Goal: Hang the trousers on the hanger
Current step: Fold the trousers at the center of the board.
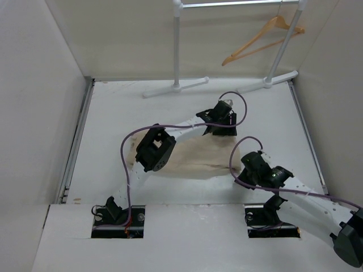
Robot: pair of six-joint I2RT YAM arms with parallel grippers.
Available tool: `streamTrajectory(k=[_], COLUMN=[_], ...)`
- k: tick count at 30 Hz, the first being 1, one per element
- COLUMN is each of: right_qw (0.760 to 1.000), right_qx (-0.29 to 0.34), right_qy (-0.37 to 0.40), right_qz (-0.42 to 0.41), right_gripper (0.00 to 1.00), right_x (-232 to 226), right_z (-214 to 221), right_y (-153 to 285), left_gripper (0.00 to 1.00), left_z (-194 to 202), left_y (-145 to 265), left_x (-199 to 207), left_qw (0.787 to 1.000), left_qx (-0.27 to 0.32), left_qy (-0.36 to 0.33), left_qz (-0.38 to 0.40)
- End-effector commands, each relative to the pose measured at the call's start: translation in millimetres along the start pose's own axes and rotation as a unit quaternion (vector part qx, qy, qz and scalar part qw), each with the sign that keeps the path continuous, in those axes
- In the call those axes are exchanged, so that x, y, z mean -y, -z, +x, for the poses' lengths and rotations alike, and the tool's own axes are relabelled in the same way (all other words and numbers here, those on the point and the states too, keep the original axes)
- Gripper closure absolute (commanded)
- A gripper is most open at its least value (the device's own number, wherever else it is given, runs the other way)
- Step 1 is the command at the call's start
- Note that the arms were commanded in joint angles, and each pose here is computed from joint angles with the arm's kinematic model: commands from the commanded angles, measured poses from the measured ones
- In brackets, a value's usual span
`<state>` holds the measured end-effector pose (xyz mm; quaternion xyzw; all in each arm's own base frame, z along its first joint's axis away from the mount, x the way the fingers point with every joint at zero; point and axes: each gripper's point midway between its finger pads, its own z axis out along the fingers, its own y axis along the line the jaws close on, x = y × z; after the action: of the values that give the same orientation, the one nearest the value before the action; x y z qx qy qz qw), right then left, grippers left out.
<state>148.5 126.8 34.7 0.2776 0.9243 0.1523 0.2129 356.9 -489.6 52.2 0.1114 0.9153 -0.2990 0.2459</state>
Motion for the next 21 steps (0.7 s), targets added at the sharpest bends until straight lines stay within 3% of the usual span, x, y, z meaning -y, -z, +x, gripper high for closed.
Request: streamTrajectory(k=[1,4,7,11,17,21], right_qw=[0.999,0.993,0.985,0.975,0.974,0.981], right_qx=[0.027,0.047,0.062,0.072,0.038,0.006], right_qy=[-0.012,0.012,0.041,0.062,0.034,0.008], right_qz=[-0.025,-0.104,-0.154,-0.201,-0.221,-0.196], right_gripper=[0.84,0.72,0.68,0.9,0.95,0.96], right_x=[-21,-58,-92,-145,-197,-179], right_z=[-16,-30,-44,-66,-68,-31], right_y=[19,55,73,63,-1,-37], left_gripper=[0.43,0.4,0.34,0.33,0.33,0.36], left_z=[-34,-50,-73,-81,-38,14], left_y=[-2,22,67,134,195,202], left_x=[-13,-1,8,4,-69,-159], left_qw=[0.999,0.997,0.993,0.987,0.975,0.955], left_qx=[0.042,0.069,0.107,0.145,0.179,0.175], left_qy=[0.023,0.039,0.042,0.053,0.136,0.227], left_qz=[-0.007,0.014,0.031,0.045,0.002,-0.081])
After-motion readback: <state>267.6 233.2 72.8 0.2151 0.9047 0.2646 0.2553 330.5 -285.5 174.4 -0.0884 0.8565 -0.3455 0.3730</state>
